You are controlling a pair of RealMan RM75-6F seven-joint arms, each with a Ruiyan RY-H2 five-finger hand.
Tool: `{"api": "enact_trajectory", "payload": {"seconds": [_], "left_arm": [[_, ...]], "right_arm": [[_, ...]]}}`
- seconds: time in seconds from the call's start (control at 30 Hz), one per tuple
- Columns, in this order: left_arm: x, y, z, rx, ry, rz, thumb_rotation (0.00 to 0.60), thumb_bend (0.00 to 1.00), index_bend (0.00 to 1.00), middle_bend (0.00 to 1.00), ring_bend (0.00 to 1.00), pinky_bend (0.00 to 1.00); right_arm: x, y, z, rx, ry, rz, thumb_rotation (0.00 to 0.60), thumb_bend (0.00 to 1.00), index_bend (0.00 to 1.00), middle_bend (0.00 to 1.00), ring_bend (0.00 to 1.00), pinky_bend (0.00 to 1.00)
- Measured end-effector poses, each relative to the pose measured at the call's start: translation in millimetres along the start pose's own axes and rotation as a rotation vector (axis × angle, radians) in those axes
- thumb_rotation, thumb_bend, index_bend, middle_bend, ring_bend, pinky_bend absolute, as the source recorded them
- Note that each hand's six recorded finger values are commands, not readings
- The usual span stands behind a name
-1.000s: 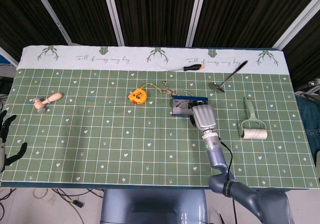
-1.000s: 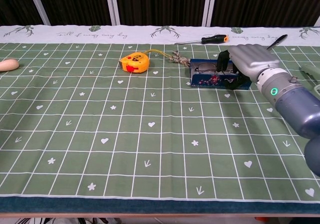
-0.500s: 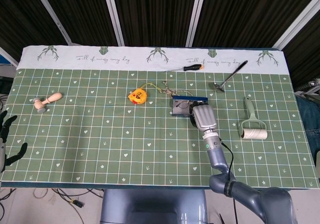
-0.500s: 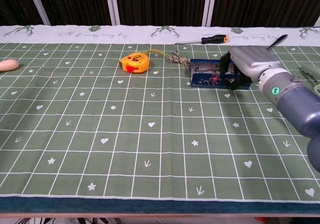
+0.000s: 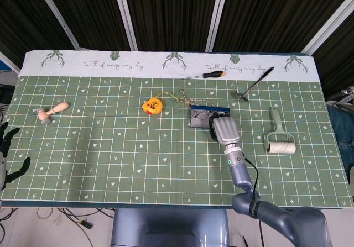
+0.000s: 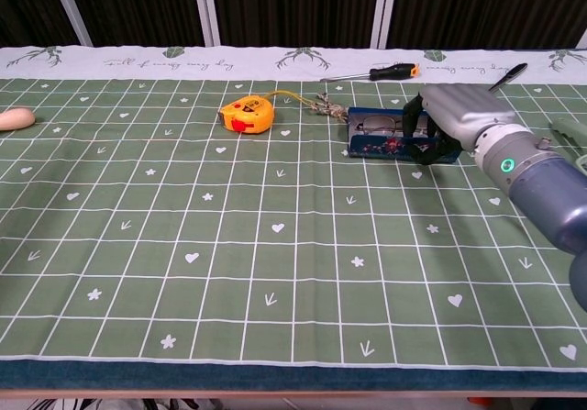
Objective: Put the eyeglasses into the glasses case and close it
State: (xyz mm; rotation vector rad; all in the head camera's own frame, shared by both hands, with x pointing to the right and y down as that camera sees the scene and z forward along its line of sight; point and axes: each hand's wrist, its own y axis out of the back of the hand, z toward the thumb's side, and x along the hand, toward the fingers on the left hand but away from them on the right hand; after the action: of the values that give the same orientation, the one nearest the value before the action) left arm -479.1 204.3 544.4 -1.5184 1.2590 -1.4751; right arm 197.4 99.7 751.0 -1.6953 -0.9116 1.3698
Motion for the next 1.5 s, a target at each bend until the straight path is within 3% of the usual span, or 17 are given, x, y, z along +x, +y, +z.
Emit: {"api": "enact_trajectory", "payload": {"seconds": [0.47,1.0,1.5], "left_arm": [[-0.8,-0.3,0.6,-0.001,-0.004,0.0,0.6,0.31,0.14,0.0,0.0,0.0],[-1.2,-0.3,1.3,-0.002,-0.005,0.002,0.6,0.31,0.14,0.0,0.0,0.0],[-1.5,0.2,0.9,-0.005,-0.005,0.005,0.6,0.31,0.14,0.0,0.0,0.0]], "right_arm": [[19.4,21.4,15.1,-0.041,0.072,0.022,0.6,0.53,0.68,0.39,0.45,0.5],[67.9,52.3,20.9,-0.057,0.101,0.195,0.6,0.54,0.7,0.39,0.45,0.5],[47.6,48.3,40.1,-0.058,0.134,0.295,0.6,0.54,0.71,0.39,0.45,0.5]]}}
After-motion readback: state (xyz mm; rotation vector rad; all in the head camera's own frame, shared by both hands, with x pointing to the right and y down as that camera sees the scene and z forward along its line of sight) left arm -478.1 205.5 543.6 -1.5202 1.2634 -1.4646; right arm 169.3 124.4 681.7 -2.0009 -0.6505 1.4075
